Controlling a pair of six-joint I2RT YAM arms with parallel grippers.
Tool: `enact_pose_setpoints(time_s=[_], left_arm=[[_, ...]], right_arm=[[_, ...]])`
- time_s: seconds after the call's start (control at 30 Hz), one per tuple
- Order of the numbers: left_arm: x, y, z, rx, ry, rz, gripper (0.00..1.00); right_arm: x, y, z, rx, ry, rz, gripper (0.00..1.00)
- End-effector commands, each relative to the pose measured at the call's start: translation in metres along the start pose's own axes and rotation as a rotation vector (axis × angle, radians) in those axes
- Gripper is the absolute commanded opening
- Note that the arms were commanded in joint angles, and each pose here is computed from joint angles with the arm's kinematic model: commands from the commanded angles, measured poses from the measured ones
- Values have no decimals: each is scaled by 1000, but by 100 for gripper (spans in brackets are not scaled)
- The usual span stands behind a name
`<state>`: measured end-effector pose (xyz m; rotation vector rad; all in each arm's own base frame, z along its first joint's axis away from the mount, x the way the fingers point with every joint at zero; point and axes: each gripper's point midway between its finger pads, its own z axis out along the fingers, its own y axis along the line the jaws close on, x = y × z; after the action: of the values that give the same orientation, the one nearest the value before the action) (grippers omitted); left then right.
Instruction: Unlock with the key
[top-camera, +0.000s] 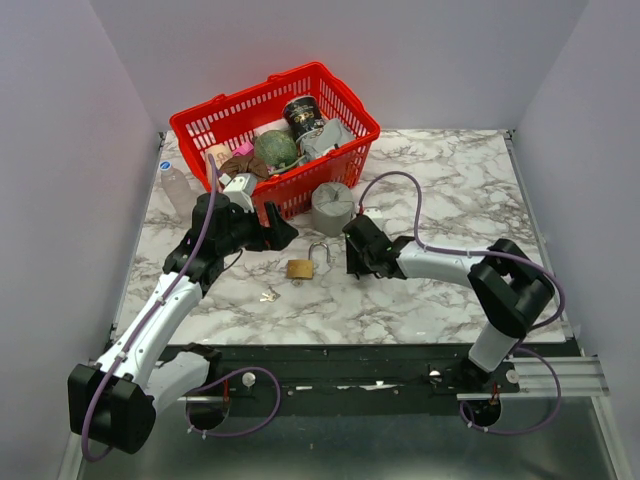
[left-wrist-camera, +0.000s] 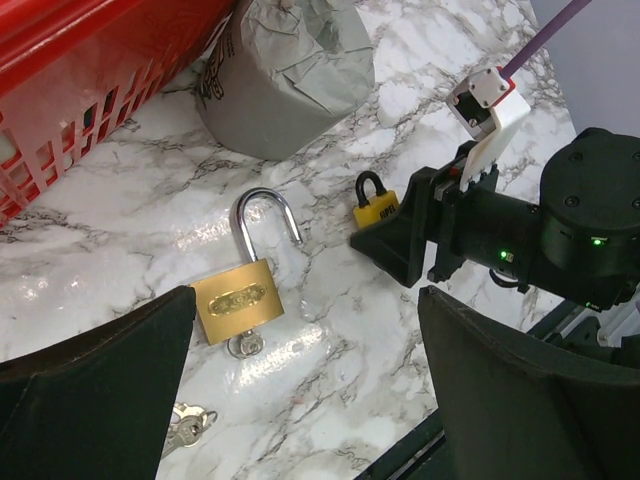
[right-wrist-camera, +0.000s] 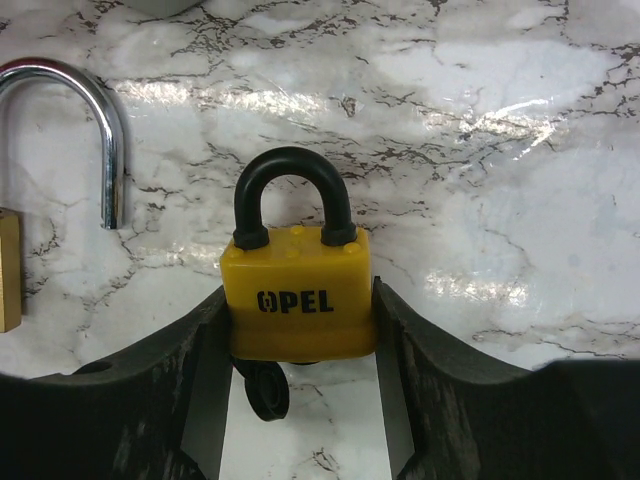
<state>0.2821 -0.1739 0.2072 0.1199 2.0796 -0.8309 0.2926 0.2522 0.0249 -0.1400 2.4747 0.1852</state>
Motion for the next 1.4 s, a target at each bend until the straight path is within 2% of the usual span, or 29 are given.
enact_pose_setpoints(time_s=[0.0, 0.07, 0.17, 0.3, 0.47, 0.67, 0.73, 0.8, 0.83, 0.9, 1.0, 1.13, 1.37], left_arm=[[-11, -2, -2, -16, -21, 23, 99], [-11, -1, -1, -17, -18, 24, 99], [-10, 0, 0, -21, -14, 21, 99], [-9, 1, 1, -24, -9, 19, 99], [-12, 5, -1, -52, -26, 22, 99], [-23, 18, -11, -139, -93, 26, 99], [-26, 26, -12, -156, -109, -21, 99], [-26, 40, -11, -145, -117, -134, 99], [-26, 43, -11, -140, -120, -171, 99], [-31, 50, -12, -141, -138, -212, 99], [-38, 54, -20, -170, -159, -172, 99], [-40, 60, -25, -215, -157, -119, 99], [-41, 60, -26, -216, -156, -107, 99]], right_arm=[[-11, 4, 4, 4, -14, 5, 60], [-11, 7, 4, -6, -10, 8, 73], [-13, 9, 2, -14, -15, 10, 80], [-18, 10, -3, -26, -28, 12, 82], [-40, 13, -26, -59, -121, -49, 81], [-52, 52, -60, -150, -245, -269, 78], [-50, 78, -73, -242, -290, -331, 78], [-37, 102, -82, -368, -277, -361, 77], [-42, 118, -87, -447, -322, -336, 77], [-31, 140, -95, -582, -303, -335, 75], [-24, 165, -99, -669, -326, -360, 72], [-19, 188, -91, -695, -345, -477, 71], [-8, 213, -71, -728, -334, -606, 66]])
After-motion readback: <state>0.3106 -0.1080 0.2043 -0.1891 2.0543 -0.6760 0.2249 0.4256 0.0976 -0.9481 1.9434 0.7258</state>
